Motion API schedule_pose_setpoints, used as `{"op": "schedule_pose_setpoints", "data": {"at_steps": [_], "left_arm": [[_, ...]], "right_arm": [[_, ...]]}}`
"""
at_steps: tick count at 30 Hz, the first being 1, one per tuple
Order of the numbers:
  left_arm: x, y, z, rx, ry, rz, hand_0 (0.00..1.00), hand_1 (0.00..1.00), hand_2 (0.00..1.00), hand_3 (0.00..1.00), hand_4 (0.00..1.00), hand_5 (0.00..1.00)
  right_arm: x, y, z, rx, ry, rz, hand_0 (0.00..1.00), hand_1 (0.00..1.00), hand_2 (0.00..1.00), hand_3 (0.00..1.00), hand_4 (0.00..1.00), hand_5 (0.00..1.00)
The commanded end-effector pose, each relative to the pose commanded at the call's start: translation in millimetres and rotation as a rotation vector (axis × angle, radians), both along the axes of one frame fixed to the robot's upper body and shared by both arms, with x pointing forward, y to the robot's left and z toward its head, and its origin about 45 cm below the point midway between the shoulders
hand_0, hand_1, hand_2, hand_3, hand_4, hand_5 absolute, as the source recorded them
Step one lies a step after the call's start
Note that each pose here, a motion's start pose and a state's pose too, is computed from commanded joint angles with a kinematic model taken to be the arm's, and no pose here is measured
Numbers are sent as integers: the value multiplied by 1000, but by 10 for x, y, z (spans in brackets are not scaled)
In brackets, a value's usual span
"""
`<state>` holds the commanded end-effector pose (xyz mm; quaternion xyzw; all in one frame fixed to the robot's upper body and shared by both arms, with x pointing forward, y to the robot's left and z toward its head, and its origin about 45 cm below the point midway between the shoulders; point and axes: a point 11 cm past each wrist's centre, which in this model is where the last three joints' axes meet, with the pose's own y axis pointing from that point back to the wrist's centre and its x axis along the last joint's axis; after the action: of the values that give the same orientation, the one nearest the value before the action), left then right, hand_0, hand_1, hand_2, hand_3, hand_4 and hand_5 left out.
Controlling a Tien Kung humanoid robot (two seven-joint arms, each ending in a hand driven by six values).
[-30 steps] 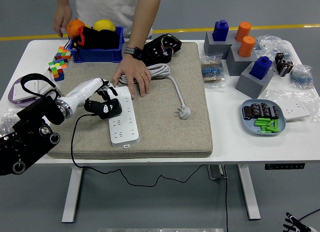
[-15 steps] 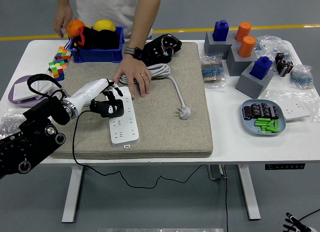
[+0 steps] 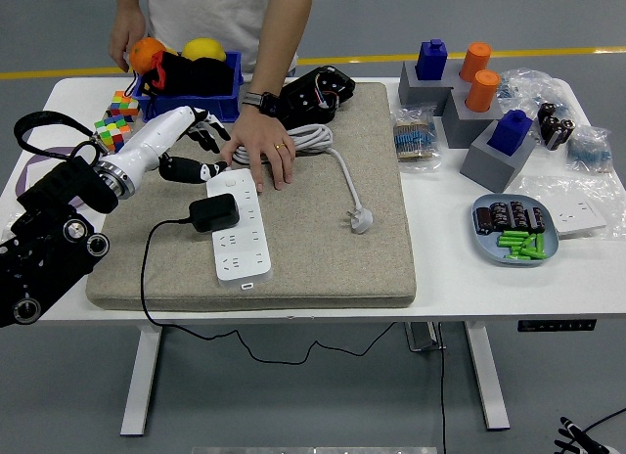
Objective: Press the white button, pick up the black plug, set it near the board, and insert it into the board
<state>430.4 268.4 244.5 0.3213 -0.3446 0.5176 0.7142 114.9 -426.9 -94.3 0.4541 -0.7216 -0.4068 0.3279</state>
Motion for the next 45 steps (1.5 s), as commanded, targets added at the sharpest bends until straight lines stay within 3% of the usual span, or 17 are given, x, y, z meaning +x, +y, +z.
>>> {"op": "schedule_pose_setpoints", "data": {"at_steps": [3, 13, 14, 19, 20, 25, 26, 28, 31, 37, 38, 45], "left_arm": [[21, 141, 53, -22, -16, 43, 599, 497, 466, 559, 773, 2], [-7, 913, 55, -103, 14, 277, 597, 511, 479, 573, 771, 2], [-20, 974, 47, -118, 21, 297, 725, 678, 577, 618, 767, 2], [-70, 1184, 61, -194, 15, 373, 725, 678, 577, 618, 767, 2], [-78, 1206, 63, -202, 14, 382, 835, 799, 744, 741, 842, 5], [-105, 1249, 47, -225, 9, 409, 835, 799, 744, 741, 842, 5], [-109, 1251, 43, -228, 8, 412, 852, 818, 768, 751, 841, 77], [-118, 1256, 38, -233, 4, 415, 852, 818, 768, 751, 841, 77], [-129, 1252, 52, -250, -24, 408, 852, 818, 768, 751, 841, 77], [-145, 1220, 58, -272, -55, 388, 855, 822, 770, 748, 839, 59], [-148, 1220, 58, -273, -57, 388, 840, 799, 734, 705, 804, 2], [-152, 1243, 79, -271, -70, 393, 826, 781, 719, 683, 796, 2]], "right_arm": [[2, 2, 0, 0, -1, 0, 790, 677, 669, 637, 736, 539], [-5, -14, 4, -2, -1, -4, 791, 677, 669, 636, 736, 539], [-6, -17, 5, -2, 0, -4, 791, 678, 669, 636, 736, 539], [1, -29, 12, -3, -4, -7, 791, 678, 669, 636, 736, 539], [3, -29, 12, -3, -5, -9, 790, 677, 669, 637, 735, 537], [7, -38, 17, -4, -9, -15, 790, 677, 669, 637, 735, 537], [8, -39, 18, -4, -9, -15, 790, 677, 669, 636, 735, 537], [10, -40, 19, -4, -10, -16, 790, 677, 669, 636, 735, 537], [19, -34, 19, -2, -11, -16, 790, 677, 669, 636, 735, 537], [36, -41, 26, -3, -13, -15, 791, 677, 669, 636, 734, 538], [35, -45, 27, -4, -12, -14, 789, 677, 669, 637, 734, 537], [34, -41, 25, -2, -9, -10, 790, 677, 669, 637, 734, 537]]}}
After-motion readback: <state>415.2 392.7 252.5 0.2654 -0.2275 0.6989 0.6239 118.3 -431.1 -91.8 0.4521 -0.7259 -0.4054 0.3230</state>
